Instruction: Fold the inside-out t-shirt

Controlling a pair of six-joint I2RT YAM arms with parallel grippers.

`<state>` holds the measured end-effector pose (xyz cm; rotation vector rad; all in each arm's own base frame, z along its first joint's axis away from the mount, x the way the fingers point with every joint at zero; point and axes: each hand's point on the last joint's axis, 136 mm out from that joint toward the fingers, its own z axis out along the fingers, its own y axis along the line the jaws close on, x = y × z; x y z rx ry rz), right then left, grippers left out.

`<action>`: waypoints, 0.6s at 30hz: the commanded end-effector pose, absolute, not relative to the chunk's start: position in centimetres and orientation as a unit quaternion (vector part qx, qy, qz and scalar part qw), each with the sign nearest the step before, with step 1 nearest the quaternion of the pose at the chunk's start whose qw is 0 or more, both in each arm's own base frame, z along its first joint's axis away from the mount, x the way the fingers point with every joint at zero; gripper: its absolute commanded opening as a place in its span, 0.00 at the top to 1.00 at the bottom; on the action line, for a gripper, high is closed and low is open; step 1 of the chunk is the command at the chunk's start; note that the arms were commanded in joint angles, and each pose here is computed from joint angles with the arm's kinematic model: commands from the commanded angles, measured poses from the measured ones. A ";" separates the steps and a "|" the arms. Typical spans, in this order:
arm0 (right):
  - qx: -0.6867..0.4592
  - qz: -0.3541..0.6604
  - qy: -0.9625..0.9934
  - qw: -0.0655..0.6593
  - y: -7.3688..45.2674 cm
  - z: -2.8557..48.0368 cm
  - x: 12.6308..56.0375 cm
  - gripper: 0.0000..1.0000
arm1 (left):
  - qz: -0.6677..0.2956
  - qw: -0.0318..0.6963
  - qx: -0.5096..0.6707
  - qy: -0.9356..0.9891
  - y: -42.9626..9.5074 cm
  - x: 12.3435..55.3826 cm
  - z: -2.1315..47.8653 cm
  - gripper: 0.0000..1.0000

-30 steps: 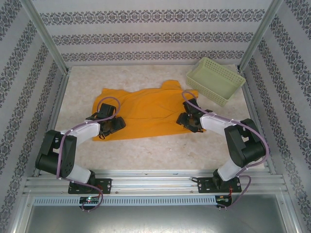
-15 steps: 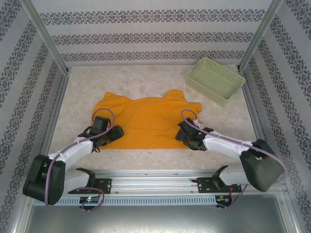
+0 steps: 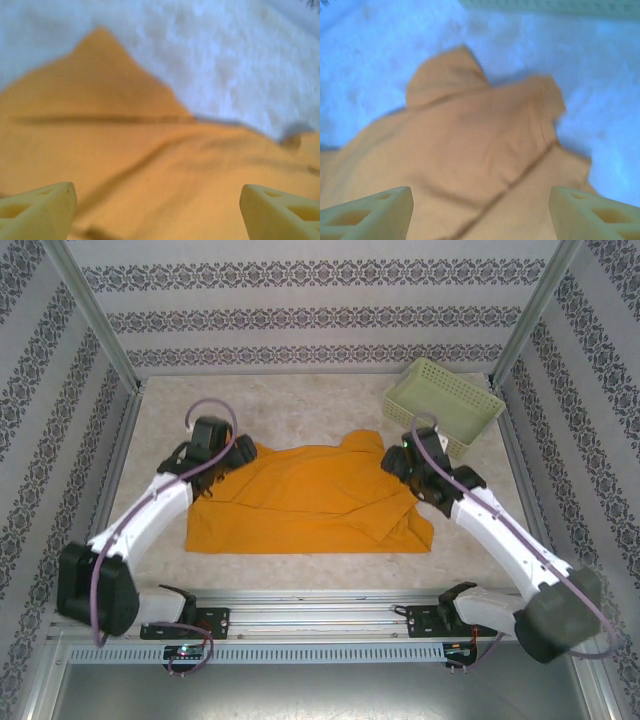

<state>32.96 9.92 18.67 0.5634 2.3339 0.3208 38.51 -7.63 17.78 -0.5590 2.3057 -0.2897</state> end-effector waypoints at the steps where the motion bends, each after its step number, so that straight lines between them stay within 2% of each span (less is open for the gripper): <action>1: 0.155 0.113 0.915 0.356 10.6 19.2 36.2 0.28 | -0.015 0.350 -0.214 0.912 -4.5 41.7 16.2 0.08; 5: 0.145 0.103 0.920 0.348 10.9 18.6 39.7 0.28 | 0.027 0.315 -0.222 0.922 -2.7 45.7 14.1 0.08; 11: 0.138 0.106 0.931 0.322 11.8 16.2 43.6 0.29 | 0.016 0.246 -0.224 0.943 -2.0 49.4 8.9 0.18; 18: 0.122 0.086 0.948 0.280 12.1 12.7 46.0 0.29 | 0.049 0.211 -0.218 0.952 -0.6 51.2 5.3 0.21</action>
